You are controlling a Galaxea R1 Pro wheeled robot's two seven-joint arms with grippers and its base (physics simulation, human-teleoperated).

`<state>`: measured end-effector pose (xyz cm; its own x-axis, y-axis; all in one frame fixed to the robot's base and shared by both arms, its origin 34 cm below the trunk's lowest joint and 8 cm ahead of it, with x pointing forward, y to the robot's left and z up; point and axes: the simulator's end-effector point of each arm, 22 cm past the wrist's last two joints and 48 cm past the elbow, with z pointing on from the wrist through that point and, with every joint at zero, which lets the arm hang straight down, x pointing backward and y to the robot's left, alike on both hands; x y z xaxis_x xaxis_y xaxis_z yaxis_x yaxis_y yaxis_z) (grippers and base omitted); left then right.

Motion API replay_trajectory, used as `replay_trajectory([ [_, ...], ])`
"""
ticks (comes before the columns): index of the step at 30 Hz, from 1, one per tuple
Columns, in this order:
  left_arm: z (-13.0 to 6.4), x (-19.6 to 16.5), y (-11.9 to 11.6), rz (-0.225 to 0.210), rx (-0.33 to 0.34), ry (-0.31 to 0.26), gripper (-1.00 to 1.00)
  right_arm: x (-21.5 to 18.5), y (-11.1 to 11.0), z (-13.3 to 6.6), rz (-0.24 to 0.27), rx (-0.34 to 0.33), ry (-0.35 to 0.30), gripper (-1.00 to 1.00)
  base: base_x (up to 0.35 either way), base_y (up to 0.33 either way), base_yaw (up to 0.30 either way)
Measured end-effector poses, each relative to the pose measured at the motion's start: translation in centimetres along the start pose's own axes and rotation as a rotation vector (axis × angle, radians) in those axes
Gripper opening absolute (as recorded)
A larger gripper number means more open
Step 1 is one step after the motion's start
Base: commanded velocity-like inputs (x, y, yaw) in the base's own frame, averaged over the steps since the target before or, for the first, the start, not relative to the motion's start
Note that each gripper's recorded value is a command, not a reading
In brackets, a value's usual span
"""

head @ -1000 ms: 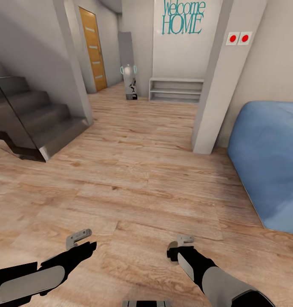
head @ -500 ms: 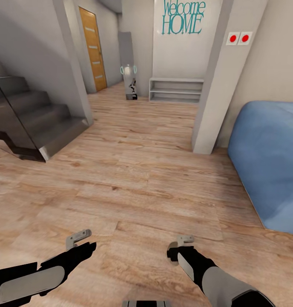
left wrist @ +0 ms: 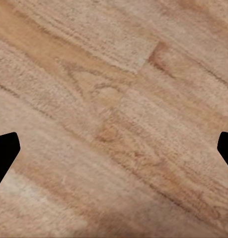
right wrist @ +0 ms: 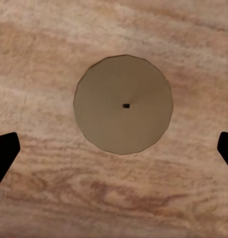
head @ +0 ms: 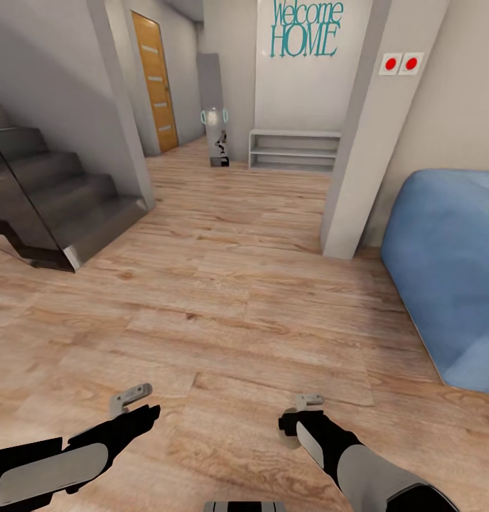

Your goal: Place each of the two pumpkins and all three candles from the living room inside a cabinet in the living room (use any cabinet), then make sure every cabinet is closed, and position the cauldron so it is next to a table in the living room.

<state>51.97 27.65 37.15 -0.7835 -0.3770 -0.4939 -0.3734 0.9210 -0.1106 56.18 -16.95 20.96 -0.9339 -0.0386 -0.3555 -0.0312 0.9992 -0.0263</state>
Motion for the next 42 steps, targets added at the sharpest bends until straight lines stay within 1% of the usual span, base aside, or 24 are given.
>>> replay_trajectory([
  [19, 0.0, 0.09, 0.02, 0.0, -0.001, 0.002, 1.0, 0.0, 0.0, 0.0, 0.0, 0.0, 0.0, 1.0, 0.06, 0.0, 0.0],
  [31, -0.02, 0.06, -0.02, 0.0, 0.001, 0.002, 1.0, -0.06, 0.01, -0.03, 0.0, 0.0, -0.001, 1.0, 0.227, 0.0, 0.0],
  [42, 0.0, 0.08, 0.01, 0.001, -0.001, 0.003, 1.0, -0.05, 0.01, -0.01, 0.0, 0.0, -0.001, 1.0, 0.034, 0.0, 0.0],
])
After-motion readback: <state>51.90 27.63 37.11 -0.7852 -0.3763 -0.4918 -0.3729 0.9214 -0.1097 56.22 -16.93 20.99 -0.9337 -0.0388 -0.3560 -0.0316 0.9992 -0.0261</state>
